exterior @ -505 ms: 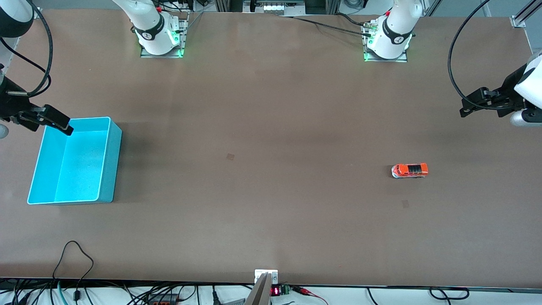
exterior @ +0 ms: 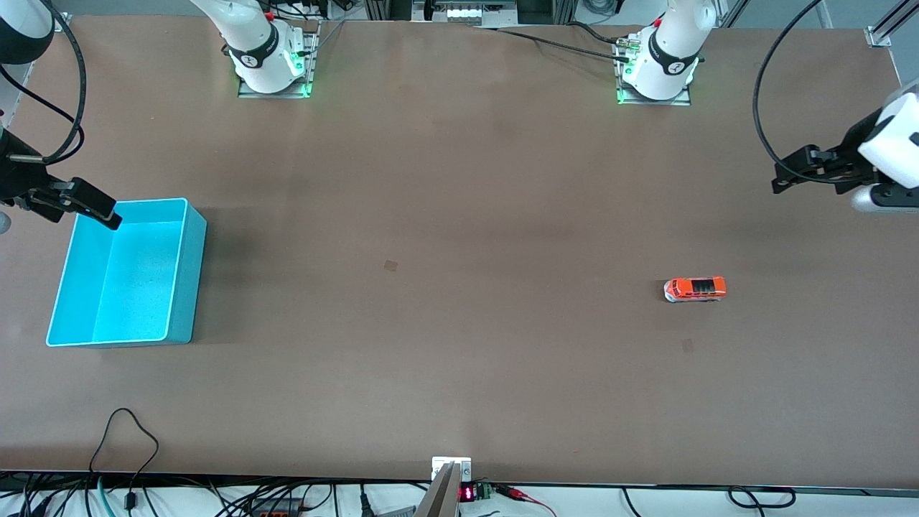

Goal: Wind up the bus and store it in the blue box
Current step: 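Move the left gripper toward the orange toy car, then lower the open left gripper over the orange toy car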

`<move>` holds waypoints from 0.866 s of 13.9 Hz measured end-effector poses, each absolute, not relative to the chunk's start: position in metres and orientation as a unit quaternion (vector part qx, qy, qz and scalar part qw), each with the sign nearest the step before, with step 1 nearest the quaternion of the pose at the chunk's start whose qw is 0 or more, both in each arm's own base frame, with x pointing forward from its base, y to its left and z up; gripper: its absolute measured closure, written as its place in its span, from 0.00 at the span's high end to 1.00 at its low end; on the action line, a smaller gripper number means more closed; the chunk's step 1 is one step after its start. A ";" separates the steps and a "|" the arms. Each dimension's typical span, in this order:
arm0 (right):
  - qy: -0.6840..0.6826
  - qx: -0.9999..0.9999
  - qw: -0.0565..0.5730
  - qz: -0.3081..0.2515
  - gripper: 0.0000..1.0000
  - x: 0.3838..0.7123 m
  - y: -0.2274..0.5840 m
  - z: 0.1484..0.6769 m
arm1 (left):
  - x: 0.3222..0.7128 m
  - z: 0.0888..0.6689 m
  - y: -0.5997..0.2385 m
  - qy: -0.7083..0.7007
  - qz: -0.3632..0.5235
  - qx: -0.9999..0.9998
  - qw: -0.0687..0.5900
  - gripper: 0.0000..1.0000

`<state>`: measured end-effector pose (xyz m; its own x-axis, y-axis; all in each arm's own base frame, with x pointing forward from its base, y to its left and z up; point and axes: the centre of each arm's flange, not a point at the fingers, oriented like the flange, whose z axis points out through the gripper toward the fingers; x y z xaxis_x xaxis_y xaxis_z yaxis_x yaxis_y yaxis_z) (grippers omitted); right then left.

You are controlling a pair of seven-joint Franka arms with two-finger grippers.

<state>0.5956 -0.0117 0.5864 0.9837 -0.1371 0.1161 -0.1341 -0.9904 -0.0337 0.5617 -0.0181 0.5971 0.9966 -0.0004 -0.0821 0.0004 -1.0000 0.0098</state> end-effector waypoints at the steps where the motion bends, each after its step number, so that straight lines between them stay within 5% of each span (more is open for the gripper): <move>1: 0.068 -0.996 0.013 -0.059 1.00 0.596 -0.012 0.586 | 0.559 0.595 -0.027 0.000 -0.053 0.999 0.004 1.00; 12: 0.078 -0.996 0.011 -0.038 1.00 0.591 -0.023 0.581 | 0.585 0.462 -0.108 -0.136 -0.174 0.975 0.018 1.00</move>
<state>0.5914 -0.0234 0.5811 0.9848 -0.1571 0.0746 -0.1554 -0.9874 -0.0286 0.5852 -0.1077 0.4623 0.9022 -0.2718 -0.3349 -0.2595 -0.9623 0.0817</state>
